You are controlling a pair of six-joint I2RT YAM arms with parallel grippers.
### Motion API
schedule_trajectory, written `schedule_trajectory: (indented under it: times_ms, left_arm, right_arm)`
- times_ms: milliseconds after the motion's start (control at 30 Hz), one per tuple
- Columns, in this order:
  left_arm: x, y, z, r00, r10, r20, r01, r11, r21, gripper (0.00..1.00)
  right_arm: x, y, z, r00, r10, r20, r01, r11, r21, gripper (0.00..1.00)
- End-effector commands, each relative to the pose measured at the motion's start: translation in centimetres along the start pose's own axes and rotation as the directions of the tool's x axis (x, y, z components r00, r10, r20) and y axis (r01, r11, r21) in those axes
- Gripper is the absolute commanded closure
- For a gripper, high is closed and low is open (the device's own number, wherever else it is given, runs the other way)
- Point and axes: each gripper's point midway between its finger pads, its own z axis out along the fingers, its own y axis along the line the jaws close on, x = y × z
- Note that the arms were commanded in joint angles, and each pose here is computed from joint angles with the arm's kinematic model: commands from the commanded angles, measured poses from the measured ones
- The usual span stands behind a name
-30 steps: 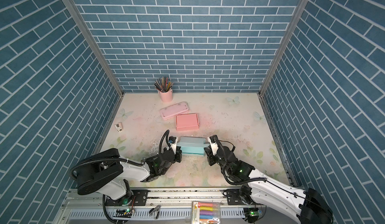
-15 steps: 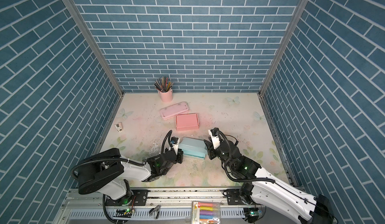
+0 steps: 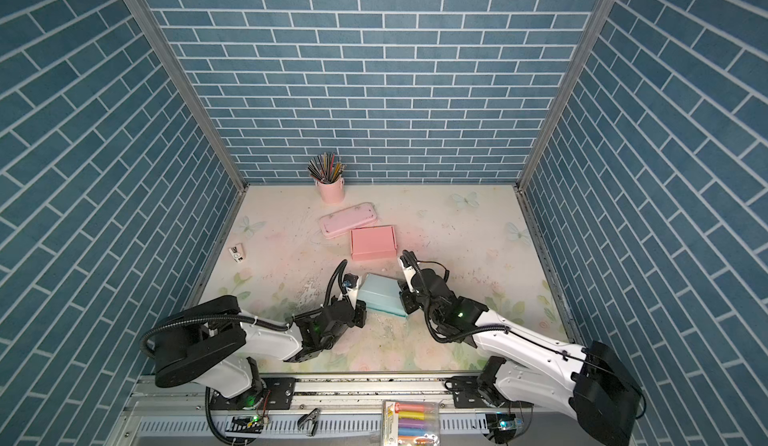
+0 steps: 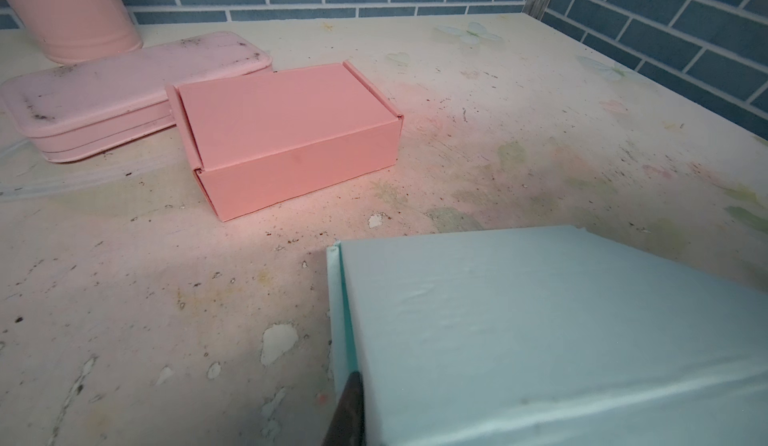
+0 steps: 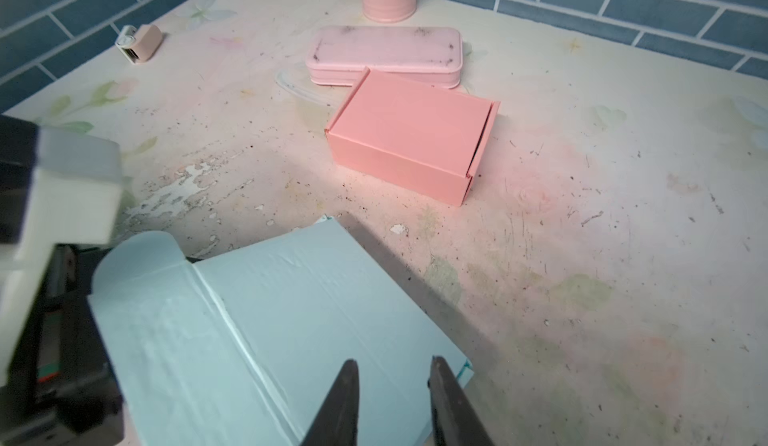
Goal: Fold the paper box
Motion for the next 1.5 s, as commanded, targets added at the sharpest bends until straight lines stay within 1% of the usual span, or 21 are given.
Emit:
schedule_trajectory:
  times_ms: [0,167,333,967,1067,1200,1333,1400,1467]
  left_arm:
    - [0.5,-0.7,-0.3,0.999,0.014,-0.048,-0.013,1.000,0.023,0.81]
    - [0.6,-1.7,-1.0,0.997,0.035,-0.069,-0.031,0.998,0.058,0.73]
    - [0.7,-2.3,-2.0,0.996,0.026,-0.087,-0.018,0.996,0.083,0.66]
    - [2.9,-2.5,-4.9,0.982,0.028,-0.187,0.003,0.987,0.159,0.47]
    - [3.2,-2.6,-5.7,0.979,0.033,-0.199,0.007,0.981,0.195,0.40]
    - [2.5,-3.0,-6.7,0.978,0.046,-0.203,0.003,0.972,0.235,0.34]
    - [1.2,-2.8,-7.5,0.980,0.048,-0.193,-0.002,0.973,0.231,0.33]
    - [0.2,-2.3,-7.9,0.984,0.029,-0.177,0.007,0.980,0.201,0.33]
    - [-0.9,-2.3,-8.2,0.986,0.015,-0.165,0.020,0.977,0.211,0.33]
  right_arm:
    - [-0.2,0.0,0.4,0.999,0.040,0.015,-0.040,0.999,0.011,0.70]
    - [1.0,0.0,1.2,0.999,0.051,-0.002,-0.051,0.999,0.008,0.70]
    - [2.3,-0.1,1.7,0.998,0.052,-0.029,-0.052,0.999,0.011,0.70]
    - [5.6,-0.4,2.8,0.993,0.069,-0.091,-0.067,0.998,0.022,0.71]
    - [5.6,-0.5,2.8,0.994,0.068,-0.090,-0.066,0.997,0.027,0.71]
    - [5.6,-0.5,2.8,0.994,0.068,-0.085,-0.066,0.997,0.026,0.71]
    - [5.6,-0.5,2.7,0.994,0.067,-0.086,-0.065,0.998,0.026,0.71]
    - [5.6,-0.6,2.7,0.994,0.067,-0.087,-0.064,0.998,0.027,0.71]
    - [5.6,-0.6,2.6,0.994,0.068,-0.086,-0.066,0.997,0.027,0.71]
